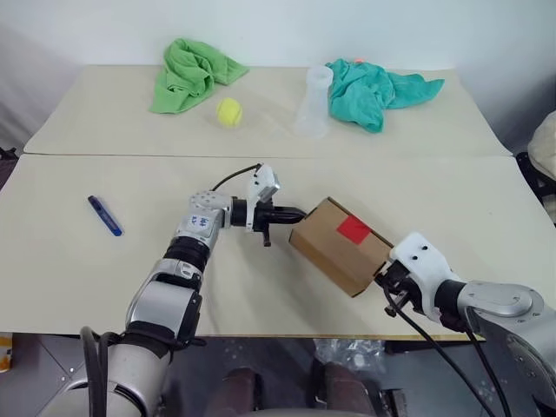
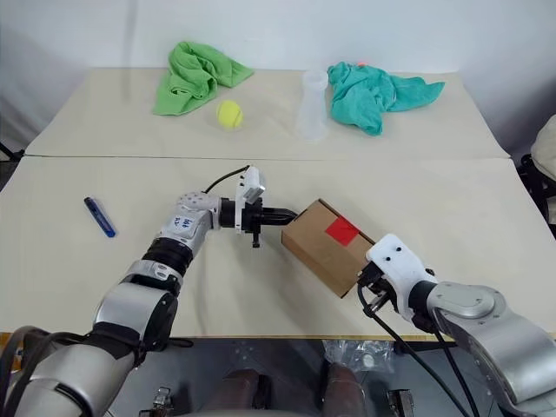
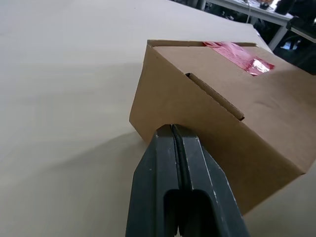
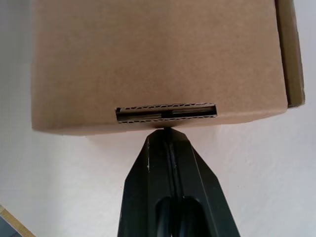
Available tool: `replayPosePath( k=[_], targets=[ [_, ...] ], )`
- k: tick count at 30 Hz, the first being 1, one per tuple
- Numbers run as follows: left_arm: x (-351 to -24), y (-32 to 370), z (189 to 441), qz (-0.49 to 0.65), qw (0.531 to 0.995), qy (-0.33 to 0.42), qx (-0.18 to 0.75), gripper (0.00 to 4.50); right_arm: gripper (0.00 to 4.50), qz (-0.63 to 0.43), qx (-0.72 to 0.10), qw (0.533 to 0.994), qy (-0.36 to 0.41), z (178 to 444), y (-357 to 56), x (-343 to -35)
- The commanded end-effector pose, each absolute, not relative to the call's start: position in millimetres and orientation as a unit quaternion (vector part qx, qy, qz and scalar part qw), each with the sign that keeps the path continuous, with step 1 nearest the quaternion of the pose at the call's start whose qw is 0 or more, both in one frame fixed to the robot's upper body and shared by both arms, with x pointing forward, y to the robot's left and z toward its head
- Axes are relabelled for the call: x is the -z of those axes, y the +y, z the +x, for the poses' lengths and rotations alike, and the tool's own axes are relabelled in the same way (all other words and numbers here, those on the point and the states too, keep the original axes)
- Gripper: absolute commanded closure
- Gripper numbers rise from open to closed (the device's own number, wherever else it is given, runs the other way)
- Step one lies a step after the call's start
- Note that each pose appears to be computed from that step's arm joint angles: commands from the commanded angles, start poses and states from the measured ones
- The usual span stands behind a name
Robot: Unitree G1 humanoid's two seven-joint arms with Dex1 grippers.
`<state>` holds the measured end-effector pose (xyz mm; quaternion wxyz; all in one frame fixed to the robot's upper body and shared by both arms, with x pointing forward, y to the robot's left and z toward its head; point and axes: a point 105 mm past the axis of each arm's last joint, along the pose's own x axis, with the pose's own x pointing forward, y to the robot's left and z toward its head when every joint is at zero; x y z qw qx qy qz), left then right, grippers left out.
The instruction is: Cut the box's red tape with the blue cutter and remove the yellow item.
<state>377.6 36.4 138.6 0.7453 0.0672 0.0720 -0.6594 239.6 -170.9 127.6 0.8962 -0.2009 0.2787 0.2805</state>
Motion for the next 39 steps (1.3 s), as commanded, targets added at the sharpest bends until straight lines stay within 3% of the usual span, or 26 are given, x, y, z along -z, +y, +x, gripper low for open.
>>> replayPosePath(
  k=[1, 9, 17, 21, 25, 31, 35, 38, 39],
  targets=[
    [-141, 23, 363, 0.082, 0.71, 0.071, 0.696, 4.49, 4.5, -0.208, -0.29, 0.899, 0.254, 234, -165, -137],
    [-143, 25, 363, 0.09, 0.715, 0.072, 0.69, 4.49, 4.5, -0.209, -0.281, 0.899, 0.261, 231, -170, -136],
    [-155, 42, 384, 0.082, 0.764, 0.059, 0.637, 4.49, 4.5, -0.198, -0.271, 0.899, 0.28, 215, -184, -135],
    [-169, 58, 397, 0.098, 0.796, 0.038, 0.596, 4.31, 4.5, -0.206, -0.233, 0.9, 0.305, 200, -219, -142],
    [-181, 72, 412, 0.095, 0.832, 0.053, 0.544, 3.32, 3.63, -0.203, -0.237, 0.908, 0.28, 203, -234, -166],
    [-216, 96, 418, 0.079, 0.874, 0.034, 0.477, 1.41, 1.51, -0.185, -0.321, 0.917, 0.15, 234, -219, -223],
    [-232, 118, 415, 0.061, 0.91, 0.008, 0.409, 0.26, 0.2, -0.18, -0.406, 0.89, 0.098, 251, -201, -234],
    [-235, 127, 410, 0.053, 0.927, -0.004, 0.37, 0.07, 0.03, -0.188, -0.441, 0.875, 0.067, 261, -194, -239],
    [-237, 144, 416, 0.053, 0.954, -0.017, 0.294, 0.07, 0.03, -0.192, -0.459, 0.866, 0.046, 269, -190, -243]
  ],
)
